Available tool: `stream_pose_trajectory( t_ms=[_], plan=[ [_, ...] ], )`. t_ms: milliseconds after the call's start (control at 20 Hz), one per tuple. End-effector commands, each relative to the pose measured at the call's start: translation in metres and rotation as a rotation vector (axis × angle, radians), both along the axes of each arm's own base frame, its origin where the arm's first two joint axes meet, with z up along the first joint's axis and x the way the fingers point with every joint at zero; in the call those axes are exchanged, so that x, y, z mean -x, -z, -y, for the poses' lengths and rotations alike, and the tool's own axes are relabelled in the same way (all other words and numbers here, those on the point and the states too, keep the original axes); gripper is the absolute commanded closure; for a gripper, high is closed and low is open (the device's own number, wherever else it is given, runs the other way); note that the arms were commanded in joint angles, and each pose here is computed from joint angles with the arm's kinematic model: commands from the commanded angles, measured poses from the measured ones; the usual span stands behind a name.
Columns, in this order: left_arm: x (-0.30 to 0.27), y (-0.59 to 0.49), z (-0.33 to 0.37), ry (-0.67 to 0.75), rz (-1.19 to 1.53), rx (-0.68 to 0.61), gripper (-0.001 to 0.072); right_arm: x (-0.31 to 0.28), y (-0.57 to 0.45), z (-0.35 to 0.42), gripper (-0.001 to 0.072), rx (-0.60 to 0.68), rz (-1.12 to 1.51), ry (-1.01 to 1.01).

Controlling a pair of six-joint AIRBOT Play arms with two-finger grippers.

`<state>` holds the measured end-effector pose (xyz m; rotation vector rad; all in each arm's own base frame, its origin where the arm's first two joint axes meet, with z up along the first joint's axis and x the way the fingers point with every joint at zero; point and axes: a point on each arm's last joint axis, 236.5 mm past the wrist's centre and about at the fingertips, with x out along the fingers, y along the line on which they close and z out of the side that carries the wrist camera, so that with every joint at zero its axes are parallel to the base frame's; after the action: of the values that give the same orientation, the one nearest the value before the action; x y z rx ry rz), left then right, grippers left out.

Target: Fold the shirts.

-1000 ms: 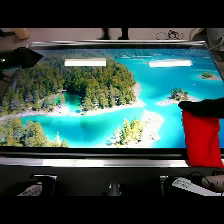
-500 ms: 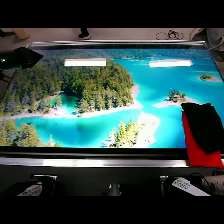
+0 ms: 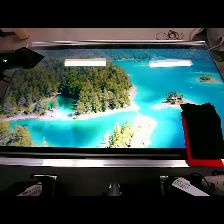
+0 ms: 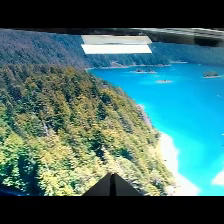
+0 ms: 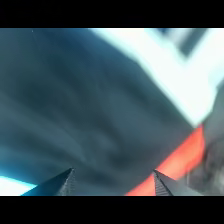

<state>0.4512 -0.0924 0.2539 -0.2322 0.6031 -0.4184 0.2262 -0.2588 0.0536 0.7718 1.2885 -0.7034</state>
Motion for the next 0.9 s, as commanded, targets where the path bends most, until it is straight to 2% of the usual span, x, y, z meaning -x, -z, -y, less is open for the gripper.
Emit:
stream_pose_trajectory(
  t_ms=[0,100,150,200,250,300,350,450,600,850],
  plan=[
    [-0.019,0.043,-0.046,-0.176,-0.090,-0.255,0.0683,-0.112,-0.128,0.020,0.0205,0.342,0.397,-0.162],
    [-0.025,0.093,-0.072,-0.281,-0.230,-0.462,0.0680,-0.172,-0.166,-0.037,0.0205,0.440,0.494,-0.355],
    [-0.023,0.121,-0.072,-0.272,-0.317,-0.515,0.0645,-0.192,-0.163,-0.077,0.0205,0.431,0.495,-0.446],
    [-0.013,0.155,-0.065,-0.237,-0.439,-0.529,0.0413,-0.208,-0.148,-0.122,0.0204,0.385,0.462,-0.542],
    [0.008,0.186,-0.057,-0.195,-0.594,-0.533,0.0063,-0.212,-0.122,-0.162,0.0178,0.307,0.394,-0.622],
    [0.036,0.214,-0.056,-0.158,-0.767,-0.556,-0.0013,-0.204,-0.087,-0.200,0.0109,0.189,0.277,-0.702],
    [0.052,0.230,-0.053,-0.127,-0.845,-0.559,-0.0012,-0.189,-0.056,-0.225,0.0067,0.069,0.153,-0.757],
    [0.054,0.230,-0.041,-0.119,-0.767,-0.486,0.0096,-0.160,-0.020,-0.248,0.0065,-0.101,-0.036,-0.794],
    [0.036,0.208,-0.034,-0.167,-0.591,-0.411,0.0096,-0.163,-0.018,-0.242,0.0063,-0.077,-0.039,-0.783],
    [0.033,0.207,-0.034,-0.165,-0.587,-0.412,0.0094,-0.154,-0.020,-0.243,0.0064,-0.092,-0.062,-0.791]
  ],
)
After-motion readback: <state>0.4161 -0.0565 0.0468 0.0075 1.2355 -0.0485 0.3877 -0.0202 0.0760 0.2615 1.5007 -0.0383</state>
